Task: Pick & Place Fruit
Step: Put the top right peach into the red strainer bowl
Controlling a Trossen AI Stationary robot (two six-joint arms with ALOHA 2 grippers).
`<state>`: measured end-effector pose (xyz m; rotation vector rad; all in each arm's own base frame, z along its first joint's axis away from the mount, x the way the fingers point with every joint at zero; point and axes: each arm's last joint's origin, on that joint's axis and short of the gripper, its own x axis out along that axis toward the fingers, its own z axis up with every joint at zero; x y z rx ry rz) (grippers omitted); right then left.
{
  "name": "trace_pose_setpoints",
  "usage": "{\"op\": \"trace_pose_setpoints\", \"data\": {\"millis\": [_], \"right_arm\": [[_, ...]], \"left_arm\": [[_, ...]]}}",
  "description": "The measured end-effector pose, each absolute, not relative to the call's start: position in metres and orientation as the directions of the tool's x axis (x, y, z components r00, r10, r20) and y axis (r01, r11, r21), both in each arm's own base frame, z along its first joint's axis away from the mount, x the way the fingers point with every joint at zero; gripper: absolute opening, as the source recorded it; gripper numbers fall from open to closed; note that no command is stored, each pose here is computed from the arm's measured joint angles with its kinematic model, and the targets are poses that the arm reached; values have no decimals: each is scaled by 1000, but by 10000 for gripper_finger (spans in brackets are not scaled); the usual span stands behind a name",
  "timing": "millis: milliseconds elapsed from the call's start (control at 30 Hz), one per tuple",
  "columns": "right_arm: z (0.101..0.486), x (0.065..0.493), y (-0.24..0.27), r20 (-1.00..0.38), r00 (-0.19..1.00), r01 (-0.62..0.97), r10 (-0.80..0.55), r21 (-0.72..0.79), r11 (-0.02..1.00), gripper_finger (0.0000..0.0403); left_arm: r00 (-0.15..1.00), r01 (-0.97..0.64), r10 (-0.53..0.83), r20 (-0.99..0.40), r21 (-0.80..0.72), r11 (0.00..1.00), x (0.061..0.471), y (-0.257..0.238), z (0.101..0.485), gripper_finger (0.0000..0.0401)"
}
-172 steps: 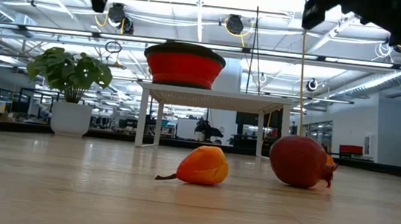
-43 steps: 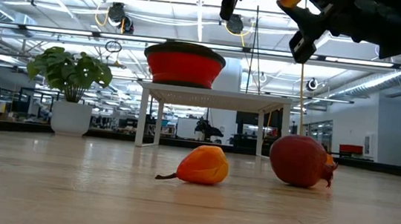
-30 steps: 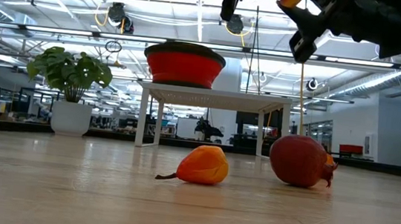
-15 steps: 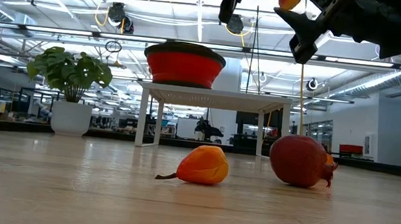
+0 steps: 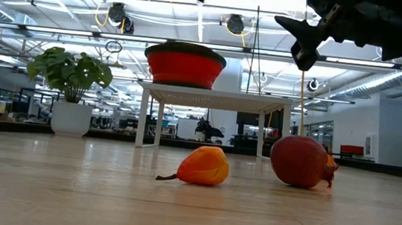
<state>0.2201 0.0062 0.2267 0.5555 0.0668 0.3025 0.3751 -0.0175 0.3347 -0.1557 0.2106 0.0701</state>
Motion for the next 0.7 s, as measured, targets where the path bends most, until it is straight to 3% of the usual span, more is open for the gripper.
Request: {"op": "trace_pose_setpoints", "data": {"millis": [267, 700], "right_arm": [[223, 220, 6, -19, 953, -246, 301, 532, 810, 177], [224, 219, 9, -10, 923, -326, 384, 509, 797, 54]], "left_arm": [[958, -233, 219, -187, -55, 971, 357, -3, 354, 0], [886, -423, 415, -207, 6, 906, 354, 36, 352, 0]]}}
